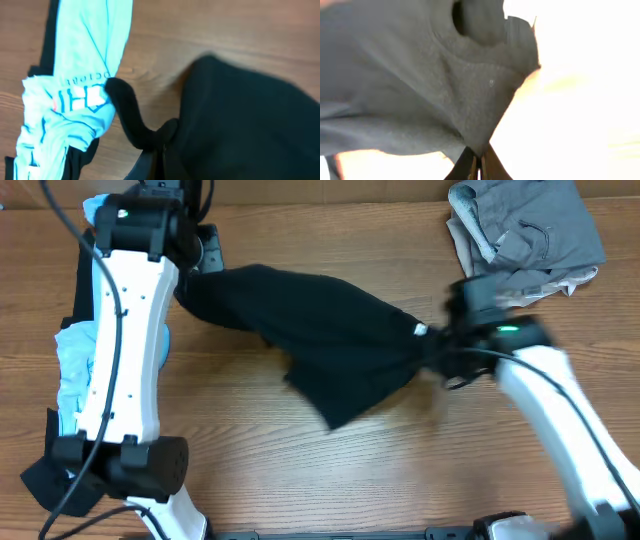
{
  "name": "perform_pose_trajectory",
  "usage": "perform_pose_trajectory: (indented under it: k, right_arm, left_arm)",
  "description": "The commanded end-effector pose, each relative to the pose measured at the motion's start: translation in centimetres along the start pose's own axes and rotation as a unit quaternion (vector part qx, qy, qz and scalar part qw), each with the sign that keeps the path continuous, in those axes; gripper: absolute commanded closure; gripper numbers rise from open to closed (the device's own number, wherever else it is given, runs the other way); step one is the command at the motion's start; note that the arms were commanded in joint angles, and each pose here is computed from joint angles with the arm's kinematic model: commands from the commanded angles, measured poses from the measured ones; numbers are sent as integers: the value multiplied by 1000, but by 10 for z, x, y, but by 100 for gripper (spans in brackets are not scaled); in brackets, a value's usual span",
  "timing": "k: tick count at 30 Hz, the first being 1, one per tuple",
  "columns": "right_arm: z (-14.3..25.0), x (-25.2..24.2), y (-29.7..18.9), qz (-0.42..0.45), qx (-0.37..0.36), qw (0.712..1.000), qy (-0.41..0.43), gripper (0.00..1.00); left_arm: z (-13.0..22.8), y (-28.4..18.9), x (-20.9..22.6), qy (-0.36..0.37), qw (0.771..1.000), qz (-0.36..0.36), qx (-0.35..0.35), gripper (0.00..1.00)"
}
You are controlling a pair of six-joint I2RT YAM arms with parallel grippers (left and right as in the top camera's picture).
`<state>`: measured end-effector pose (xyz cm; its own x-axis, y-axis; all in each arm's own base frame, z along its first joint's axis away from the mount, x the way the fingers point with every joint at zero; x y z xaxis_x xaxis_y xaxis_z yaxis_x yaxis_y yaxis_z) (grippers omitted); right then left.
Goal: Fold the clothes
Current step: 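Lift the black shirt with both grippers and stretch it wide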
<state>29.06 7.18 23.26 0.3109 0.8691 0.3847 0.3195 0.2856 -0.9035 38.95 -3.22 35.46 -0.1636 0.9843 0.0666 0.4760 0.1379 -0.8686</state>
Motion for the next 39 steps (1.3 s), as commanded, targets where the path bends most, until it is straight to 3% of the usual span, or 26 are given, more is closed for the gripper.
perform_pose_trajectory:
  k: [1,11,24,32,39]
  right_arm:
    - [-16,-1,-71,-28,-89,995,-30,96]
    - [-9,-4,-171,-41,-176,983,-33,96]
    - [56,2,-279,-87,-276,955,-60,96]
    - [90,-3,-309,-90,-291,950,-73,96]
    - [70,0,-296,-67,-268,958,-75,96]
  left_arm:
    - [-1,-68,18,-18,996,-3,-90,96]
    - [29,-167,56,-58,974,-33,-217,96]
    - [112,-294,106,-121,910,-9,-396,96]
    - [141,-301,117,-122,914,-26,-385,96]
    - [128,-260,116,-135,939,-102,-299,96]
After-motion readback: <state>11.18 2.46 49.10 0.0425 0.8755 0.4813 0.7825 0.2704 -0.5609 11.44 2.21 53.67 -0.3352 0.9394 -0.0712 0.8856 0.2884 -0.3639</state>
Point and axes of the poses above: each gripper's point midway between its finger pads, its own y axis out along the fingers, its own x axis along the line the jaws close on, z = x × y, the point moved 8 cm from there along -y, back along the fingers, and after that the axes turned 4 degrees about y, right-handed, at the moved point
